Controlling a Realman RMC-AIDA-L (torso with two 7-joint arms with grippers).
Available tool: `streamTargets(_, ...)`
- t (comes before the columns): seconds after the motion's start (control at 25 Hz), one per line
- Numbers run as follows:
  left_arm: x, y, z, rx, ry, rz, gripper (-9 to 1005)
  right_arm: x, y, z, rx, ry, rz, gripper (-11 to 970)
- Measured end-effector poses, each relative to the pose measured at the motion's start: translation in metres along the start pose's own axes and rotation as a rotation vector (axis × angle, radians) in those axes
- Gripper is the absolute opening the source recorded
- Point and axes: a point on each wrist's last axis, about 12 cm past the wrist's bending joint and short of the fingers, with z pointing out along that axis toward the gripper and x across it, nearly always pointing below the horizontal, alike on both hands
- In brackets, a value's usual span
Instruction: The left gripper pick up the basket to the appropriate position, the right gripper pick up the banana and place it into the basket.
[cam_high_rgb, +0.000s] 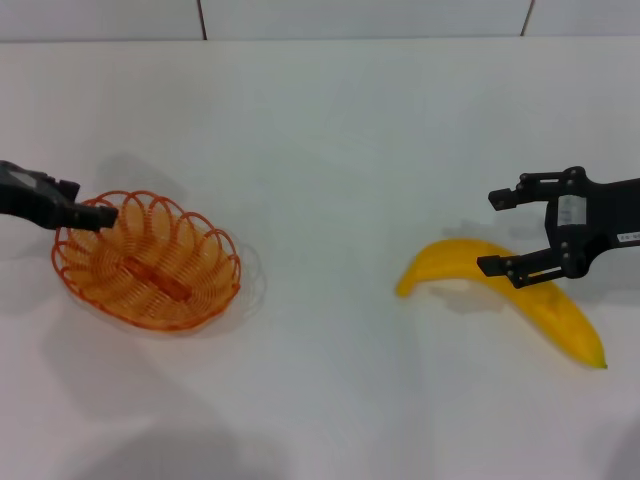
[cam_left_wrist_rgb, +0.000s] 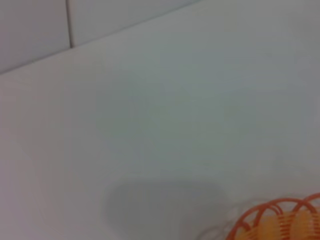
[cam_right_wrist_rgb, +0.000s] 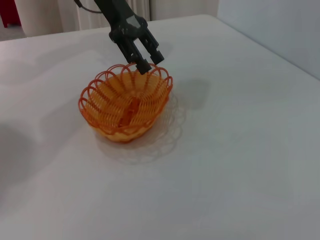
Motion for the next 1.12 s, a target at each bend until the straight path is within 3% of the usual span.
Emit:
streamTargets(0.36,0.0,-0.006,0.014,0.005,0.042,0.025,611,0.0,0.0,0.0,-0.001,-0.001,0.0,881)
streamTargets(1.12,-0.002,-0.004,0.017,-0.022,0.042,-0.006,572,0.001,0.0,0.0,0.0,0.008,0.006,882)
